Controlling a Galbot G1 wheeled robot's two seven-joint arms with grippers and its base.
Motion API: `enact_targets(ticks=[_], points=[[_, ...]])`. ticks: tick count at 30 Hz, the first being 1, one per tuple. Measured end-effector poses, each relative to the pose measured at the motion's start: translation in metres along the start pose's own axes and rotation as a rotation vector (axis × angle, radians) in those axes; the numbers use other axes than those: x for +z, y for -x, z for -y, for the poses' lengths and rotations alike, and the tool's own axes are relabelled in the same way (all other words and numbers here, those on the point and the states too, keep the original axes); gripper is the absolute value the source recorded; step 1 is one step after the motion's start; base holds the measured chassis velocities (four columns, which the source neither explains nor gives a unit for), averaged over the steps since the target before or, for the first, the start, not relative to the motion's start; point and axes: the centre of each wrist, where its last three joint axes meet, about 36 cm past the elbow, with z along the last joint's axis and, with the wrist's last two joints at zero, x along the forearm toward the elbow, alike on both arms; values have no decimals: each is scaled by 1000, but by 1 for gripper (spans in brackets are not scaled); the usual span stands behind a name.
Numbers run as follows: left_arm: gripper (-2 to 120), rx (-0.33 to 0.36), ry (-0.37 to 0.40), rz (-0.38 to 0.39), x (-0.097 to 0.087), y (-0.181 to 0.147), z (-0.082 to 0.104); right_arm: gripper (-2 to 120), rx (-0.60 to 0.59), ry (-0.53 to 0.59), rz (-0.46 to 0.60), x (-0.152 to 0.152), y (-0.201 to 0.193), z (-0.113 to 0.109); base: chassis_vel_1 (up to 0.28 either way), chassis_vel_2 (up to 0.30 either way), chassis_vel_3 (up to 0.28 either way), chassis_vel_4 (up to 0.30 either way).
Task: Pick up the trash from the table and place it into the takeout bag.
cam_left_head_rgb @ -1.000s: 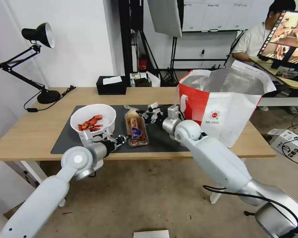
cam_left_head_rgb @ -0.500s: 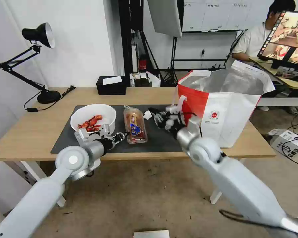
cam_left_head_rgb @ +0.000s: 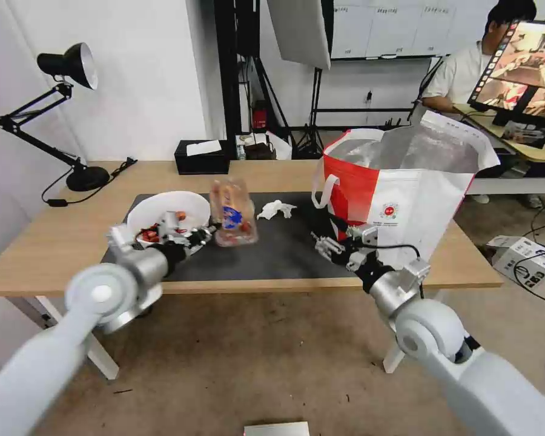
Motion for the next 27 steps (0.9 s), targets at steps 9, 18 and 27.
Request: enact_targets(ticks=[9, 18, 27], points=[[0, 98, 45, 35, -29, 13, 29, 100, 26, 5, 2, 13, -32, -20, 0, 0, 0, 0], [0, 154, 87, 38, -49, 38, 52, 100, 47, 9, -6, 28, -53, -42, 0, 0, 0, 0], [0, 242, 112, 41, -62, 77, 92, 100, 121, -29, 20, 35, -75, -47, 0, 0, 0, 0]])
